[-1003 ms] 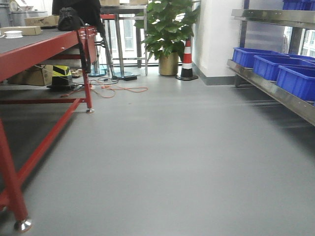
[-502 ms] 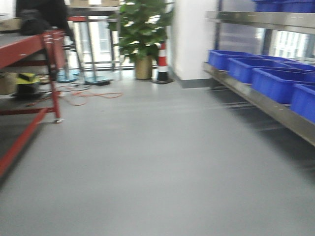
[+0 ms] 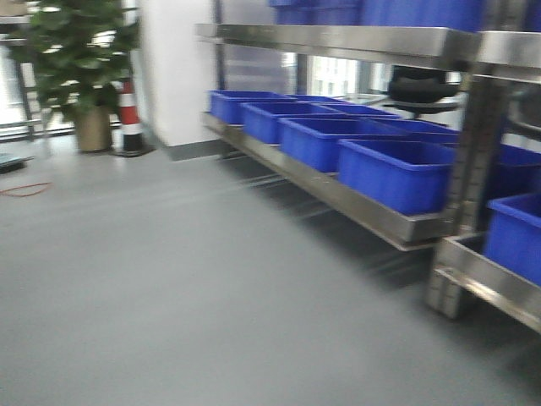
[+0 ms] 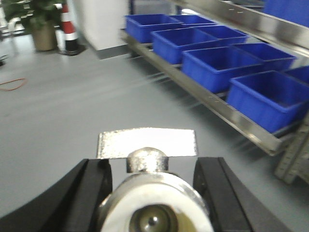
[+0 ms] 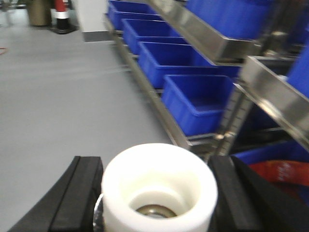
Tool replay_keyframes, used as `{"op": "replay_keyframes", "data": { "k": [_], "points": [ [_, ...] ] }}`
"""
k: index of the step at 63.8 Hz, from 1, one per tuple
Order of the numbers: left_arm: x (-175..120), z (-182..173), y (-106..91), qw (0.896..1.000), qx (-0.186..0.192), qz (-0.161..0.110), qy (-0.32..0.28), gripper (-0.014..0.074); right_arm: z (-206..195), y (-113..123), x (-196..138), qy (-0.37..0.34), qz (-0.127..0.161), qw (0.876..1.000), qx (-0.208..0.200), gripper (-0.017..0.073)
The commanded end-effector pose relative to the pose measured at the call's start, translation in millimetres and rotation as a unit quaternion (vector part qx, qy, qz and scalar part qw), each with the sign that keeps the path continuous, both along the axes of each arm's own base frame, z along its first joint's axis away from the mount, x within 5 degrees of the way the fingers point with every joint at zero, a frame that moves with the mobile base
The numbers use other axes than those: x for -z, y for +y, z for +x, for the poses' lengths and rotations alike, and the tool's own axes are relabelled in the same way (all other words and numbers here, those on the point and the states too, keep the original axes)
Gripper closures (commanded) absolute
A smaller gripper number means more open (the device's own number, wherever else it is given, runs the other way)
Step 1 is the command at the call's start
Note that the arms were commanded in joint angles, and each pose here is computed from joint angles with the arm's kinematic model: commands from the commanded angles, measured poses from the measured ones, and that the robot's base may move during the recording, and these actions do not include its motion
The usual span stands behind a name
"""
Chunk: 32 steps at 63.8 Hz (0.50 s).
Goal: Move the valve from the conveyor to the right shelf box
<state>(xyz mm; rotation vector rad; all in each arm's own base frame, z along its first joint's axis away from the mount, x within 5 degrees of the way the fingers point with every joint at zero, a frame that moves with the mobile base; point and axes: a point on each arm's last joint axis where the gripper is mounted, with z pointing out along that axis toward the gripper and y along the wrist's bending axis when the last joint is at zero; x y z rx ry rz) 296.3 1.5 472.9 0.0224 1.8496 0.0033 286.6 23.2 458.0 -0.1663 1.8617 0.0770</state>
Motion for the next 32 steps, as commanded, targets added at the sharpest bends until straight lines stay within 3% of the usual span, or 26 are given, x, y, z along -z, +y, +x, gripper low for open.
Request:
{"op": "replay_keyframes", "data": {
  "k": [1,32],
  "points": [
    [-11.1,-3.0,0.9,0.999,-0.002,-0.006,-0.038,0.0705,-3.5,-1.2,-13.7,-0.049,0.002,0.999,0.006,0.0721],
    [-11.1,-3.0,0.9,0.999,-0.002,-0.006,-0.038,0.0705,-3.5,-1.2,-13.7,-0.049,0.002,0.999,0.006,0.0721]
  ]
}}
